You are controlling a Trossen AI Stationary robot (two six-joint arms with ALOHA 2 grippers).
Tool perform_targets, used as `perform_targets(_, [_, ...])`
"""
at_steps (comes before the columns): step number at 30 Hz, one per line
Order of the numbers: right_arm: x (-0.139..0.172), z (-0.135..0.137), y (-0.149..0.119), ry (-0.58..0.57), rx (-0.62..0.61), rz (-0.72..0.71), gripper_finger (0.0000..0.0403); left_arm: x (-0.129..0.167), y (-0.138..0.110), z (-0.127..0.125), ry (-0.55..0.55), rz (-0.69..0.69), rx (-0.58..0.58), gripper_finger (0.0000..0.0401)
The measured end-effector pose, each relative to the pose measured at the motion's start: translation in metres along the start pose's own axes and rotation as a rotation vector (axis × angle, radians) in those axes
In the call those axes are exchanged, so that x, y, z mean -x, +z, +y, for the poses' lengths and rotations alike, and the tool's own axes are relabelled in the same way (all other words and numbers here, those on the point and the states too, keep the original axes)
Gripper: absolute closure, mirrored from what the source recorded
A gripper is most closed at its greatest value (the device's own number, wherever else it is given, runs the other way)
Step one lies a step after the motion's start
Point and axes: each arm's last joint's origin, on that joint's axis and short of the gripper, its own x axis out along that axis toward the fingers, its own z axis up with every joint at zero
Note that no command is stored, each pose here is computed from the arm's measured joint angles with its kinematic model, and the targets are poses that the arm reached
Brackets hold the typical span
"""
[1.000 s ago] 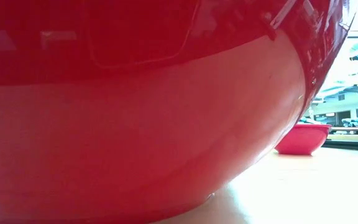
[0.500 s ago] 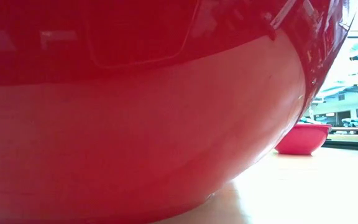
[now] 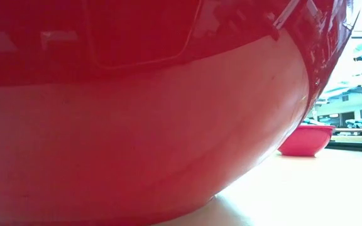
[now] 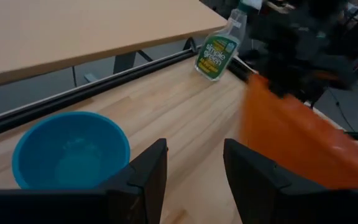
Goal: Nest bowls inside each other
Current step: Stack the orange bowl on top of the red bowl
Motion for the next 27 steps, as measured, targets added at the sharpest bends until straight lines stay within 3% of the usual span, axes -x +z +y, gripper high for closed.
perform_targets(6, [-0.016, 0.059, -0.032, 0.119, 0.069, 0.073, 0.0375, 0.000, 0.003, -0.001, -0.010, -0.024, 0.014, 0.0239])
perform_targets(12, [-0.029, 0.109, -0.070, 0.117, 0.073, 0.015, 0.0375, 0.000, 0.003, -0.002, -0.056, -0.002, 0.028, 0.0239])
perform_targets(18, [-0.042, 0.132, -0.102, 0.012, 0.011, -0.059, 0.0375, 0.000, -0.001, -0.005, -0.178, 0.095, -0.060, 0.0239])
perform_targets(23, [-0.066, 0.139, -0.120, -0.012, -0.003, -0.015, 0.0370, 0.001, -0.008, -0.006, -0.271, 0.206, -0.084, 0.0239])
perform_targets(27, [-0.080, 0.137, -0.129, -0.032, -0.007, 0.054, 0.0339, 0.004, -0.018, -0.005, -0.341, 0.364, -0.103, 0.0239])
